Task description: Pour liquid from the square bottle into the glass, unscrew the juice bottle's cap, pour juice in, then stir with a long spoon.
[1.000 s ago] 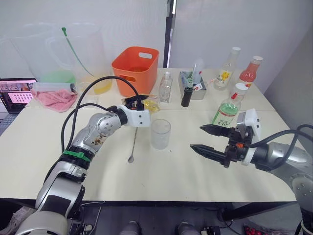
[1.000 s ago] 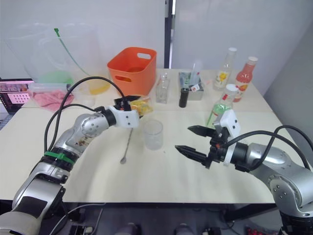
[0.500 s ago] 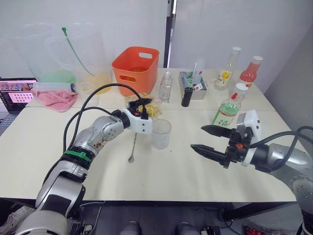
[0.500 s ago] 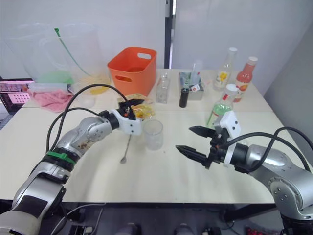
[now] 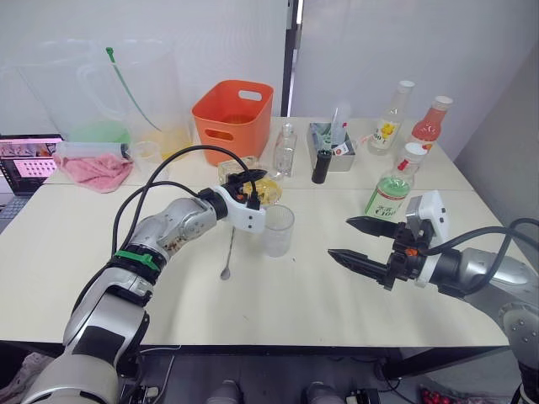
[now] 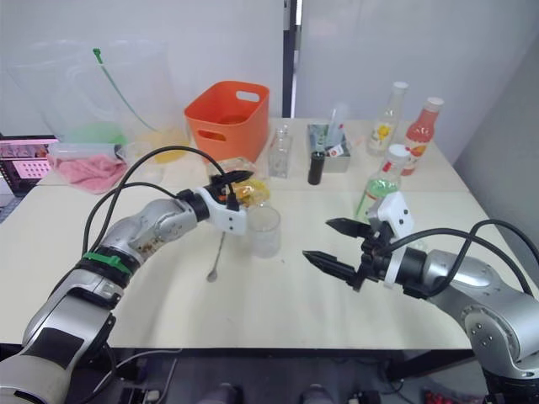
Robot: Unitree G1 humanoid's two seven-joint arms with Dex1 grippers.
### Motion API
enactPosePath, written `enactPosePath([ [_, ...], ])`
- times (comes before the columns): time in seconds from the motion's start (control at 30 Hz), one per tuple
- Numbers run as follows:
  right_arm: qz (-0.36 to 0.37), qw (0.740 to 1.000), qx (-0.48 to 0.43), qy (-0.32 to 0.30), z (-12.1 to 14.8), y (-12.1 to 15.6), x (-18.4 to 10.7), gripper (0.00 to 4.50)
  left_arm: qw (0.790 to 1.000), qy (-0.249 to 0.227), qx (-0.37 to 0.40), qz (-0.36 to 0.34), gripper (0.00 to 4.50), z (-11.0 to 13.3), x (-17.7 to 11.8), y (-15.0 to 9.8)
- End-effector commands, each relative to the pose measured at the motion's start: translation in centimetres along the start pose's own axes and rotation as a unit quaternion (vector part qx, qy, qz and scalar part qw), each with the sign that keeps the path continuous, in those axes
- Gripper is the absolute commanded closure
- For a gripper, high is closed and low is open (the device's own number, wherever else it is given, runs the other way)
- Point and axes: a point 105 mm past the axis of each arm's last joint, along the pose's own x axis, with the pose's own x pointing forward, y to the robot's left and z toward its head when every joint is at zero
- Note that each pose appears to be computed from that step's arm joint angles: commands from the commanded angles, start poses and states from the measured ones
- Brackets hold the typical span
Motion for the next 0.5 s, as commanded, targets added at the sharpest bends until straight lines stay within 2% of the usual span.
enactPosePath([
  [0.03, 0.002, 1.000, -0.013, -0.013, 0.74, 0.27, -0.09, 0.03, 0.995, -0.032, 0.044, 0.081, 1.69, 1.18, 0.29, 4.89],
  [0.5, 0.006, 1.000, -0.012, -0.020, 1.08, 0.39, 0.69, 0.03, 0.989, -0.047, 0.103, 0.090, 1.69, 1.48, 0.43, 5.06],
])
